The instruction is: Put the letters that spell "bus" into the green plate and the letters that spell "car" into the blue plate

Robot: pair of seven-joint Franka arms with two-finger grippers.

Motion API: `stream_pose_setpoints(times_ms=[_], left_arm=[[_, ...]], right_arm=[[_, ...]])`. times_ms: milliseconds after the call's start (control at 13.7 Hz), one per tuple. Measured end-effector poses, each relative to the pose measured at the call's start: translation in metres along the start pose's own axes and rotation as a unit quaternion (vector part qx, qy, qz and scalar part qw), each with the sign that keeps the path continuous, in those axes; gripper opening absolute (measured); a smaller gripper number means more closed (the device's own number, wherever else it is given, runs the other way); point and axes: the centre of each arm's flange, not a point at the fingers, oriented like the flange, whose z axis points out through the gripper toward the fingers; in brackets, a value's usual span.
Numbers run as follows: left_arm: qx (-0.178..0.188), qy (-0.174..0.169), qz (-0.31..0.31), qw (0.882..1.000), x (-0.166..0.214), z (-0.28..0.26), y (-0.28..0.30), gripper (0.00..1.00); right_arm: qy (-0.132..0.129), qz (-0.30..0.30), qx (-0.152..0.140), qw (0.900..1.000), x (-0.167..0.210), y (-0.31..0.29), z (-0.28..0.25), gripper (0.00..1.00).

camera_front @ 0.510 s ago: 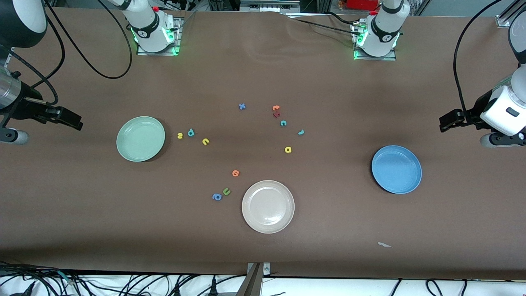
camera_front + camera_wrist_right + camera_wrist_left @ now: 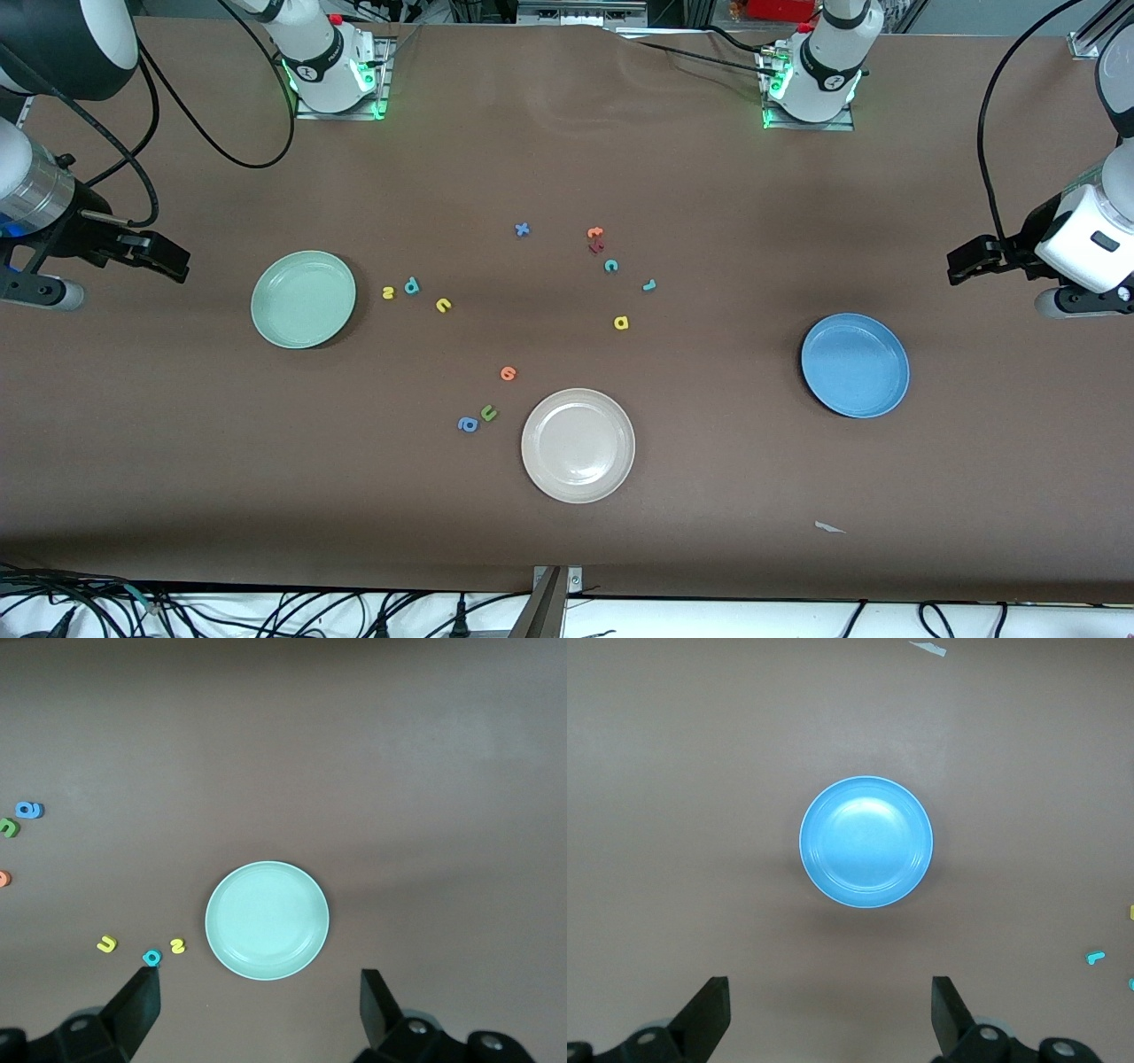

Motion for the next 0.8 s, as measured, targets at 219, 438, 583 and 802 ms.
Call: stream_pose_setpoints(times_ms=[219,438,583,802], left_arm=[[0.0,0.0,0.0,1.0,0.0,0.0,0.0,1.0],[0.0,0.0,0.0,1.0,0.0,0.0001,0.0,1.0],[0.0,0.0,0.0,1.0,0.0001,0.0002,0.0,1.0],[0.0,0.0,0.0,1.0,0.0001,0.0002,0.0,1.0]], right_arm=[[-0.002,0.001,0.0,1.0,-0.0005,0.0002,0.0001,1.0],[-0.003,0.002,-0.001,1.0,-0.0008,0.0003,0.0003,1.0],[-0.003,0.003,-0.001,1.0,-0.0009,0.0003,0.0003,1.0],[-0.004,0.003,-0.001,1.0,-0.0011,0.0002,0.0005,1.0]])
